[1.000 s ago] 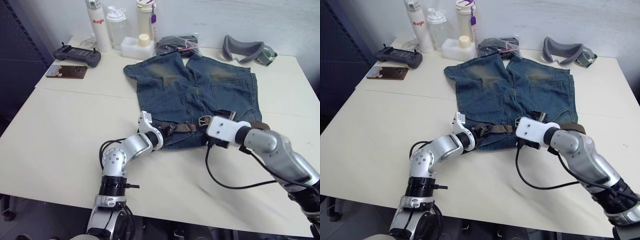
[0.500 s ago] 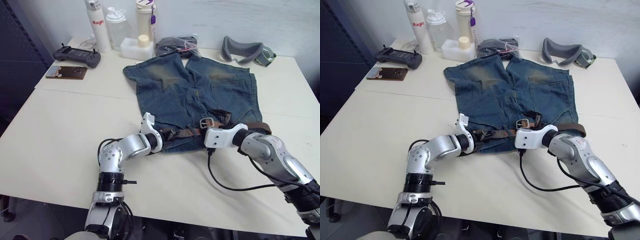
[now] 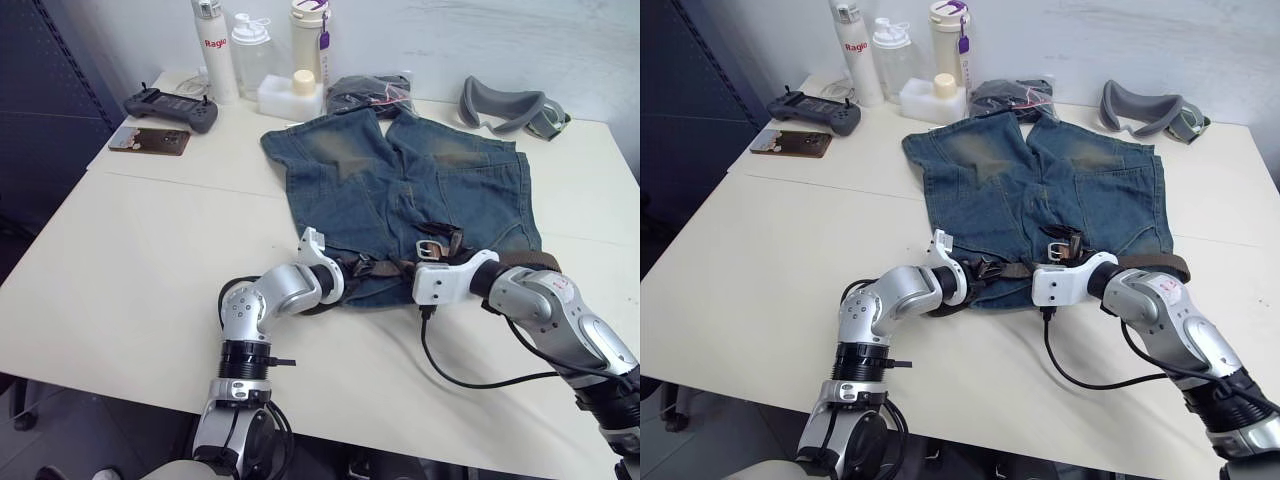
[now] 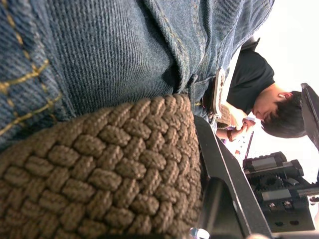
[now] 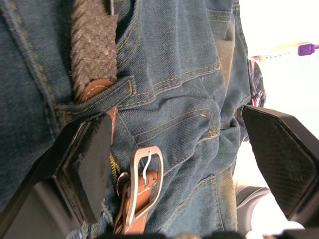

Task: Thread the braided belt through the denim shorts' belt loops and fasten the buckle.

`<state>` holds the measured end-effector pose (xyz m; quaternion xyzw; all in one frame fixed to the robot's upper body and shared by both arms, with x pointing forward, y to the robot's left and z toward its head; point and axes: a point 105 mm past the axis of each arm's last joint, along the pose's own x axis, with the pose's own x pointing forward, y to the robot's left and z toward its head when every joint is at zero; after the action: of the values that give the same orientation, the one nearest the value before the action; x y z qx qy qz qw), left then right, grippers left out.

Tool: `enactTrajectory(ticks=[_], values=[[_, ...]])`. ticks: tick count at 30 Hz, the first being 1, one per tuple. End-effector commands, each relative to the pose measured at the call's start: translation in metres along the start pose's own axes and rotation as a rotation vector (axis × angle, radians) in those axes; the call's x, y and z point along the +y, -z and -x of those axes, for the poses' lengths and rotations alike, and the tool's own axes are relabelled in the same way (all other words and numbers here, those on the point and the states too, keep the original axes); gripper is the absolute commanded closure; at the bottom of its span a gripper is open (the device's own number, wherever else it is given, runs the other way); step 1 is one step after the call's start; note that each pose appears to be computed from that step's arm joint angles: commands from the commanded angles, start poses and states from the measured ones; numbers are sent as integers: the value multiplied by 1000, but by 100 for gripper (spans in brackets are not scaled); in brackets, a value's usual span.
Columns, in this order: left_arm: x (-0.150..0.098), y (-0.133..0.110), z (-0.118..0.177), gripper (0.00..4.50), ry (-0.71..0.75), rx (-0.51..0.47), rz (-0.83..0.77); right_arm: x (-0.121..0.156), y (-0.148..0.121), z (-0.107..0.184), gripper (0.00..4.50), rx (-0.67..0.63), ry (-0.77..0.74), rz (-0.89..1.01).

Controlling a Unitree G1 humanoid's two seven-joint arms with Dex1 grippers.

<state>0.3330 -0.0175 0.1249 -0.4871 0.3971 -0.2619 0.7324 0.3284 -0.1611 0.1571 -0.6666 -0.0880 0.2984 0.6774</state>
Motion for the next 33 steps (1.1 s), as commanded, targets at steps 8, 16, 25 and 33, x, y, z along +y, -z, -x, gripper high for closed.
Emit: enactTrajectory(ticks=[8,16,25,33], values=[[11,13,-6,450,-38,48,13,-7,4,8,10,-5,6,53],[11,12,-6,450,-37,50,0,-3,19,13,10,62,0,43],[11,12,-6,450,-36,53,-9,-4,13,8,10,47,24,44],[10,12,-6,450,-34,52,-10,8,8,2,10,33,-9,62]])
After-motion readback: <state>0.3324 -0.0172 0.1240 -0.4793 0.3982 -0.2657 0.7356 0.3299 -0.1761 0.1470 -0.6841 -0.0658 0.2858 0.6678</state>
